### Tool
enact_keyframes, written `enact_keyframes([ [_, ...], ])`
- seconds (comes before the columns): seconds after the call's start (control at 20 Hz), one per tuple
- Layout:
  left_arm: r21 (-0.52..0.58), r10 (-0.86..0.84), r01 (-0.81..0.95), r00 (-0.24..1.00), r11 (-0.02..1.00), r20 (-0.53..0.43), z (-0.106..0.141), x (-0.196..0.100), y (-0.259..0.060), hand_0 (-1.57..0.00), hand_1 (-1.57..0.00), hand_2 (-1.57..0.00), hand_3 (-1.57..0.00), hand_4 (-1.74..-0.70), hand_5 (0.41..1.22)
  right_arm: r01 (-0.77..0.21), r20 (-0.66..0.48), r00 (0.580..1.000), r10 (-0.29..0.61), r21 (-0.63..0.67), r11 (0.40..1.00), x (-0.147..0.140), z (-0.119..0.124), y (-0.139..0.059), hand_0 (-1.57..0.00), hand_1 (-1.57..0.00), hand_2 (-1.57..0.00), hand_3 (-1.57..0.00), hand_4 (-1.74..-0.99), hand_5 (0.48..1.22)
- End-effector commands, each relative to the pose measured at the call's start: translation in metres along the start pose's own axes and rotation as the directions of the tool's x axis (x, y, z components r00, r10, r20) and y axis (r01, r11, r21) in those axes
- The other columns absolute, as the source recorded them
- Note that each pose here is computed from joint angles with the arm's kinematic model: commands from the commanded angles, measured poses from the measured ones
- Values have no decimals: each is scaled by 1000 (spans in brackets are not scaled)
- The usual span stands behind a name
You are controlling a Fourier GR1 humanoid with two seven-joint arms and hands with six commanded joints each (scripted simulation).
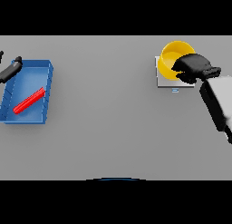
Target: Pick up the red beaker and tilt it to pour out 1 green nut into yellow bowl. Pick up the yellow bowl and place it on the metallic measuring scale.
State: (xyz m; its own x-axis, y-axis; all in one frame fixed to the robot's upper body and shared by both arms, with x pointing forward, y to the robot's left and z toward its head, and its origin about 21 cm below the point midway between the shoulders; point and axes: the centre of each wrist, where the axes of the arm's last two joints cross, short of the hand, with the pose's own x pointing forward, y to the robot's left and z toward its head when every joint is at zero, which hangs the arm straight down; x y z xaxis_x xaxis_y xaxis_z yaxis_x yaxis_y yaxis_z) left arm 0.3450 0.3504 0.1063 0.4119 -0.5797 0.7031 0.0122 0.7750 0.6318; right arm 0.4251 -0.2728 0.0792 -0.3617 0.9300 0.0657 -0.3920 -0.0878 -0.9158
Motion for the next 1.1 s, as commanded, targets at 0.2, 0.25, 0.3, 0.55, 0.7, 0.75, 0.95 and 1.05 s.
enact_keyframes([
  [0.2,-4,-3,3,1000,1000,-8,0,-1,0,1,1,1,1,-727,715,19,-22,1000,-18,38,999,-5,-1,3,-1397,-1571,-1385,-1363,-1741,1221],
  [0.25,-4,-1,1,1000,1000,-3,0,0,0,1,1,1,1,-729,717,30,-30,999,-29,40,999,-3,-3,3,-1332,-1459,-1423,-1198,-1741,1221],
  [0.3,-7,4,-4,1000,1000,-9,1,-1,-1,1,1,1,1,-730,720,40,-13,999,-40,45,998,-7,-1,3,-1128,-1322,-1330,-1057,-1701,1221],
  [0.55,-16,-1,1,1000,1000,-4,-1,-2,-5,1,1,1,1,-727,717,61,-54,997,-57,68,996,-7,-4,4,-369,-582,-693,-613,-1539,933],
  [0.7,-11,0,0,1000,1000,-6,-2,-2,-6,1,1,1,1,-723,705,16,-23,1000,-14,82,997,-9,-4,1,-188,-304,-446,-490,-1485,859],
  [0.75,-11,5,-5,1000,1000,-4,-3,-1,-4,1,1,1,1,-722,703,16,-19,1000,-14,85,996,-11,-2,4,-150,-243,-375,-449,-1469,842],
  [0.95,-8,4,-4,1000,1000,-5,-2,1,0,1,1,1,1,-719,696,30,-54,998,-24,111,993,-10,-3,4,-61,-99,-161,-323,-1422,785],
  [1.05,-13,9,-9,1000,1000,-2,-2,1,-2,1,1,1,1,-720,693,39,-63,998,-32,115,993,-12,-2,7,-39,-63,-103,-272,-1410,759],
])
